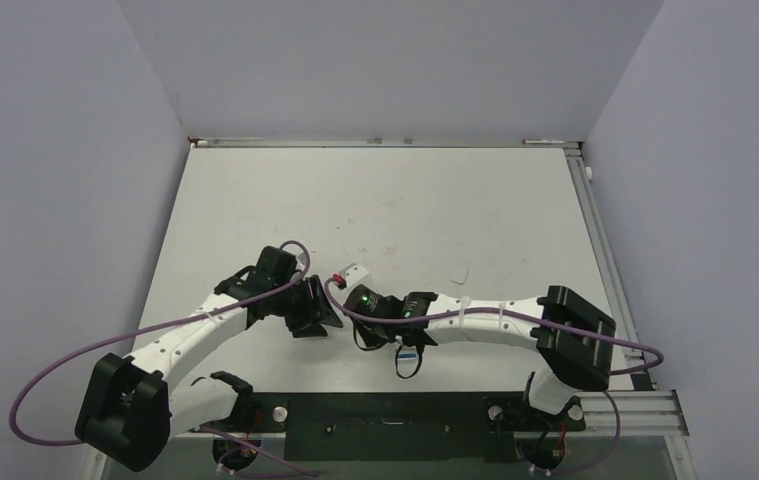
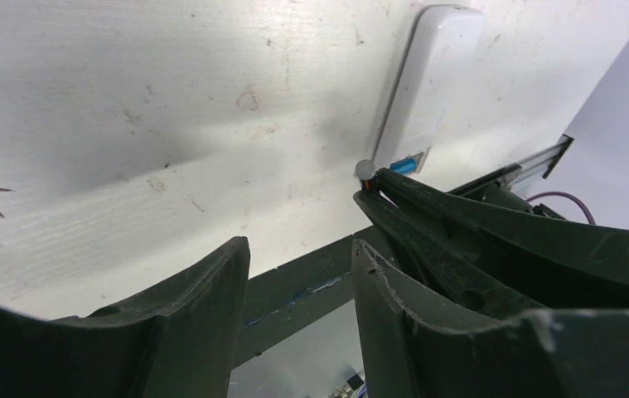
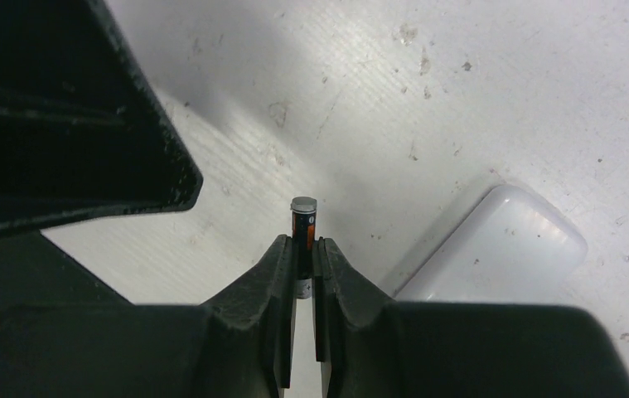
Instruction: Load the batteries into the remote control
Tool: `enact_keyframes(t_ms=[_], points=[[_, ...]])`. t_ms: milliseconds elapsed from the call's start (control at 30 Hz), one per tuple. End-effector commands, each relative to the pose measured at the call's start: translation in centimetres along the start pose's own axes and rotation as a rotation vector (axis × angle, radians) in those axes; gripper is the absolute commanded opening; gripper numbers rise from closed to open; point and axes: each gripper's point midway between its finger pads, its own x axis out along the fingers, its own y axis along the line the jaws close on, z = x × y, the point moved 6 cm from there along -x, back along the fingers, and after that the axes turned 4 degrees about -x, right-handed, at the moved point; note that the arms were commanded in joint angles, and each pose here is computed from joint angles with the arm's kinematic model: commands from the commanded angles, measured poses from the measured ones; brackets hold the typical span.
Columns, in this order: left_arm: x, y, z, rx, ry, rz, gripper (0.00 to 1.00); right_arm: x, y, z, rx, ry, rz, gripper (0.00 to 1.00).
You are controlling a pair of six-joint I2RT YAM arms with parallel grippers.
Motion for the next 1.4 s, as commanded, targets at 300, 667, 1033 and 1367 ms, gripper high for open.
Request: enact_keyframes(t_ms=[300, 667, 1033, 1367], points=[[-0.4, -3.5, -0.3, 0.041, 0.142, -0.261, 0.45, -4.1, -0.1, 0.6, -0.300, -0.132, 0.270, 0.08], [-0.5, -3.9, -1.2, 0.051, 0.222, -0.372, 0.41, -6.2, 0.3, 1.2, -0.388, -0.204, 0.364, 0.08], [-0.4, -3.9, -1.7, 0.051, 0.265, -0.428, 0.36, -6.9, 0.3, 1.9, -0.385, -0.244, 0.364, 0.09], [-0.3, -3.8, -2.3, 0.052, 0.314, -0.482, 0.32, -7.0, 0.4, 2.3, -0.379, -0.261, 0.363, 0.09]])
